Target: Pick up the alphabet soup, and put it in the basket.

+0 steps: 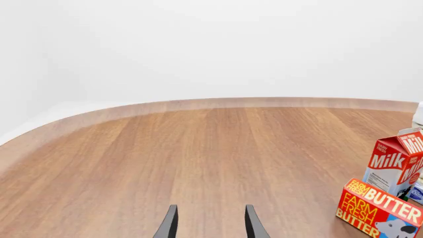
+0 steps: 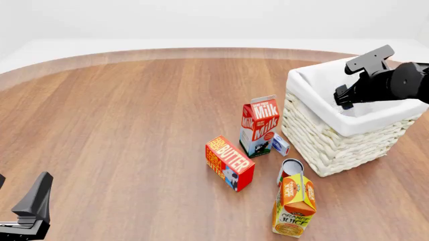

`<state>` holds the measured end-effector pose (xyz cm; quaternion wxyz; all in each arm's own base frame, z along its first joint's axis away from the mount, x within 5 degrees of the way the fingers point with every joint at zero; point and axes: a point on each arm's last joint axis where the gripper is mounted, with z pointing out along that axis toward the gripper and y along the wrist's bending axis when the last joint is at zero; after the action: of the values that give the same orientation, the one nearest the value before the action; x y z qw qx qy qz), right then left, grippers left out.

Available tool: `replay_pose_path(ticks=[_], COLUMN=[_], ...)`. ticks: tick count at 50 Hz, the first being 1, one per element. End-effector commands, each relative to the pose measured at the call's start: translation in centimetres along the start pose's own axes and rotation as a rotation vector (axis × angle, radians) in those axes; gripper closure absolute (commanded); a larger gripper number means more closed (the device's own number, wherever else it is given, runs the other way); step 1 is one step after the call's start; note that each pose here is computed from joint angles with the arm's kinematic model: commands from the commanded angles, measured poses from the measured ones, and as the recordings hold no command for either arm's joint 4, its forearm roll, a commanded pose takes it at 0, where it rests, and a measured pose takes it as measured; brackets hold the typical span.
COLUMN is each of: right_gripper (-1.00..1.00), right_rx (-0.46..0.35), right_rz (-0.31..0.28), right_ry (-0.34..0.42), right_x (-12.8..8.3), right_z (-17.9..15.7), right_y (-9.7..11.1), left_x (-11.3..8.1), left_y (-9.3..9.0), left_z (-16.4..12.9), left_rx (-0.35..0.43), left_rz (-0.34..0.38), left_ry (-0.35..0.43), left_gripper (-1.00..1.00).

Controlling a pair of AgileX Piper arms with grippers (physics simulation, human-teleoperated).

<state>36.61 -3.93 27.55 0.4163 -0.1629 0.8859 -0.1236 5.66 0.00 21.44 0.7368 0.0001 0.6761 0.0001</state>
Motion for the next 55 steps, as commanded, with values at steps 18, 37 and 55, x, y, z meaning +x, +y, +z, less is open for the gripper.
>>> replay_pose_path(ticks=[18,37,55], right_gripper=[-1.0,-1.0,-1.0], right_rx=[0.042,0.065,0.062], right_rz=[0.048,0.065,0.096], right_ry=[-0.076,-0.157,-0.217], right_x=[-1.3,-1.8,0.0], right_z=[-2.7,-6.5,-8.7], right_y=[-0.9,-0.5,1.2], left_x=[0.0,0.0,0.0], left_y=[0.0,0.0,0.0], left_z=[0.0,0.0,0.0], left_rx=[0.0,0.0,0.0], left_rz=[0.0,0.0,0.0], left_ry=[0.0,0.0,0.0], left_gripper=[-1.0,-1.0,-1.0])
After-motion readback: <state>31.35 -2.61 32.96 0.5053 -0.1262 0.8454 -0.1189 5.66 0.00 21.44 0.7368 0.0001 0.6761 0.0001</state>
